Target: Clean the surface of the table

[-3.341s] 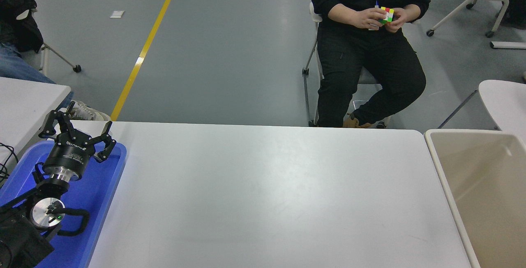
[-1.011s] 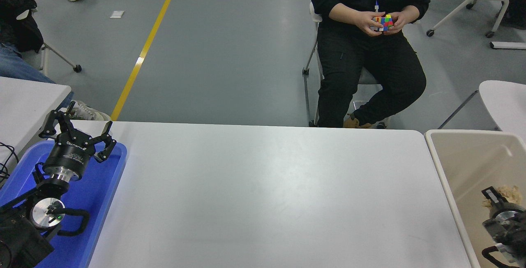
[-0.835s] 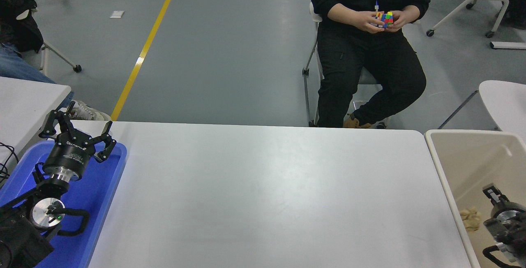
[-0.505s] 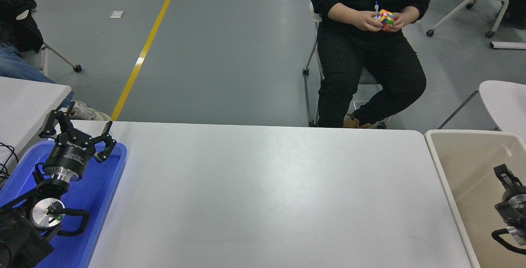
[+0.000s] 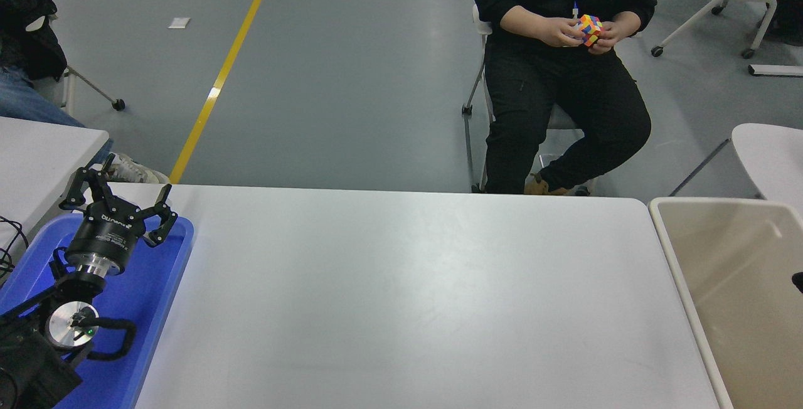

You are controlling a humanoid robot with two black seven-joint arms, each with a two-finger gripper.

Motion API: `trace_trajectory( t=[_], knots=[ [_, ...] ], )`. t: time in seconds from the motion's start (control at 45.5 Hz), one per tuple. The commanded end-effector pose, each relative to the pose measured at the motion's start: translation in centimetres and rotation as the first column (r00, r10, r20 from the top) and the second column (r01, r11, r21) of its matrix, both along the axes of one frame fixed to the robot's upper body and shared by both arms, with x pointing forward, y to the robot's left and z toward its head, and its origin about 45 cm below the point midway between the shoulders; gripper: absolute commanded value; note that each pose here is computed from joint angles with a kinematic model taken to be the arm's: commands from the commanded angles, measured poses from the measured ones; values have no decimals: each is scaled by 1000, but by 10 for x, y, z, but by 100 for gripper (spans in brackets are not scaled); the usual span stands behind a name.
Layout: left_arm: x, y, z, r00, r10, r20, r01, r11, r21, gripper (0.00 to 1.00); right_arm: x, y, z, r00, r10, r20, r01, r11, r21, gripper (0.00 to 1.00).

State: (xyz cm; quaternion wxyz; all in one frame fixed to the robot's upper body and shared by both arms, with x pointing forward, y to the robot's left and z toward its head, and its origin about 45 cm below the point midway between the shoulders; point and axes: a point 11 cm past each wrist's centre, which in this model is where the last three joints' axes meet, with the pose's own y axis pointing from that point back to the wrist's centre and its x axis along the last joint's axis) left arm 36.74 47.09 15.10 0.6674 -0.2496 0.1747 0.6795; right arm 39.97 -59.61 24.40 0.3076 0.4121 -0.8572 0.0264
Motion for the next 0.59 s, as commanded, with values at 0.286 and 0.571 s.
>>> trace_trajectory(
  t=[0.286, 0.571],
  knots=[
    [0, 0, 0, 1000, 0, 0, 0, 1000, 0, 100, 50, 45, 111, 880, 38, 473, -185, 946, 268, 99],
    [0, 0, 0, 1000, 0, 0, 0, 1000, 1, 100, 55, 75, 118, 837, 90, 540, -300, 901, 314, 99]
  ],
)
